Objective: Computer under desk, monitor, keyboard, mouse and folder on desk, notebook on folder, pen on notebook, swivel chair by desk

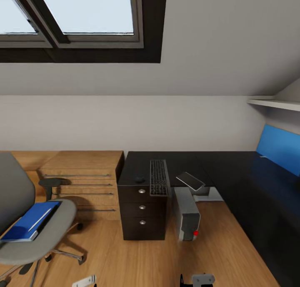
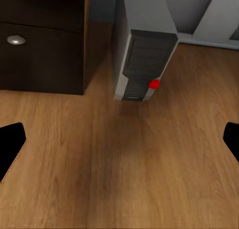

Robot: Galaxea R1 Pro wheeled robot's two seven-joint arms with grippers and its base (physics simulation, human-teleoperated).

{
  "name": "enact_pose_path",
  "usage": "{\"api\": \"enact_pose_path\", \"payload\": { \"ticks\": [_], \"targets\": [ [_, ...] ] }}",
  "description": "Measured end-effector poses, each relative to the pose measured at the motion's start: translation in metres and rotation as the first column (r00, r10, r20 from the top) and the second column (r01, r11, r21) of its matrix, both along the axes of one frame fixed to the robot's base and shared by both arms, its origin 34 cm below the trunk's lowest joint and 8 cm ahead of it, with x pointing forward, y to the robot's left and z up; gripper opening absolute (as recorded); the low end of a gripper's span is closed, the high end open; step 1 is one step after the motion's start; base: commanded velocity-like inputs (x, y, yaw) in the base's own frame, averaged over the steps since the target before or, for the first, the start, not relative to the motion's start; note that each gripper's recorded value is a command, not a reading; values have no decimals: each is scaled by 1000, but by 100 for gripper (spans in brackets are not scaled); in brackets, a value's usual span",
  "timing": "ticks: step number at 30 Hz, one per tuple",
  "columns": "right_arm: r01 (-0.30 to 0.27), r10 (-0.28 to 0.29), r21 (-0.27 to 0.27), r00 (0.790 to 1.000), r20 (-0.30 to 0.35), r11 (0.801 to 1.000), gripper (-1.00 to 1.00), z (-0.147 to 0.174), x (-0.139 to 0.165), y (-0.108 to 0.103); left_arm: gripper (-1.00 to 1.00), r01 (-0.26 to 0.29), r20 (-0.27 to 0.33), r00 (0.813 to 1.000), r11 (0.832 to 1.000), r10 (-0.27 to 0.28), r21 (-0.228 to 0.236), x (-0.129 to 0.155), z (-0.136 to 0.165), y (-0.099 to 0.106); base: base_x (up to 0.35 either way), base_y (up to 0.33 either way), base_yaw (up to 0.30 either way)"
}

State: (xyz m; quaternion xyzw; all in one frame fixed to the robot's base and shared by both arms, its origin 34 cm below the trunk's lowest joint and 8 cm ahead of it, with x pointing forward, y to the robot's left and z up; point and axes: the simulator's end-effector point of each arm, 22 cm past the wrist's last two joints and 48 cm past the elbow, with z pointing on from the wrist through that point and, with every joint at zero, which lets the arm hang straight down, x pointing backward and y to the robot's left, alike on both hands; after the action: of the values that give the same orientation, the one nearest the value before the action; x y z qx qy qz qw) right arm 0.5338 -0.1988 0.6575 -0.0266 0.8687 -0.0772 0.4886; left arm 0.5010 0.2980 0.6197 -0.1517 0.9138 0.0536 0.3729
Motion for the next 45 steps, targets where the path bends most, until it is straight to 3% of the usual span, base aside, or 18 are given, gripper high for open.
{"api": "enact_pose_path", "payload": {
  "ticks": [9,10,11,12,14,16,18,20,22,23,24,27,28,29,30,33,38,45],
  "targets": [
    [4,-4,13,999,38,1000,100,7,5,1,100,7,8,1000,1000,-7,-3,4,2,-4,19,9,0],
    [15,-23,52,986,164,999,100,46,40,7,100,7,29,1000,1000,-7,-4,24,18,-2,0,0,0],
    [10,-27,72,970,241,997,100,75,63,13,100,7,140,990,1000,-7,2,70,67,3,0,0,0],
    [15,-35,80,965,260,997,100,83,69,13,100,6,254,967,1000,-8,12,108,118,8,0,0,0],
    [35,-73,122,944,321,992,100,120,96,16,100,27,239,971,1000,-25,-5,126,151,7,0,0,0],
    [73,-125,172,941,314,982,100,134,110,14,100,39,254,967,999,-35,-10,138,183,7,0,0,0],
    [141,-210,322,959,191,936,100,149,137,20,100,56,309,950,998,-50,-10,154,242,6,0,0,0],
    [131,-203,398,968,145,908,100,157,150,31,100,60,319,946,998,-52,-14,155,255,6,0,0,0],
    [87,-160,519,982,97,850,100,173,164,55,100,65,322,945,997,-51,-32,156,264,4,0,0,0],
    [59,-129,600,989,74,798,100,182,169,72,100,67,323,945,996,-47,-53,156,266,1,0,0,0],
    [49,-115,640,991,62,767,100,187,171,79,100,68,324,945,996,-44,-65,156,267,0,0,0,0],
    [98,-122,824,992,-36,558,100,195,175,81,100,72,323,946,991,-33,-109,156,267,-5,62,0,0],
    [117,-133,844,990,-54,523,100,193,175,77,100,73,323,946,991,-33,-112,156,267,-6,186,0,0],
    [150,-151,870,985,-88,470,100,188,174,70,100,73,321,946,990,-32,-117,156,266,-7,235,0,0],
    [179,-167,882,979,-116,437,100,181,172,61,100,73,315,949,990,-32,-121,155,263,-7,252,0,0],
    [224,-194,883,969,-154,412,100,166,169,39,100,75,289,957,989,-36,-128,152,250,-11,282,0,0],
    [290,-222,869,951,-215,401,100,139,159,17,100,111,212,974,985,-82,-129,128,212,-31,314,0,0],
    [297,-244,870,946,-212,393,100,138,160,13,100,117,239,967,986,-85,-121,130,225,-30,281,0,0]
  ]
}}
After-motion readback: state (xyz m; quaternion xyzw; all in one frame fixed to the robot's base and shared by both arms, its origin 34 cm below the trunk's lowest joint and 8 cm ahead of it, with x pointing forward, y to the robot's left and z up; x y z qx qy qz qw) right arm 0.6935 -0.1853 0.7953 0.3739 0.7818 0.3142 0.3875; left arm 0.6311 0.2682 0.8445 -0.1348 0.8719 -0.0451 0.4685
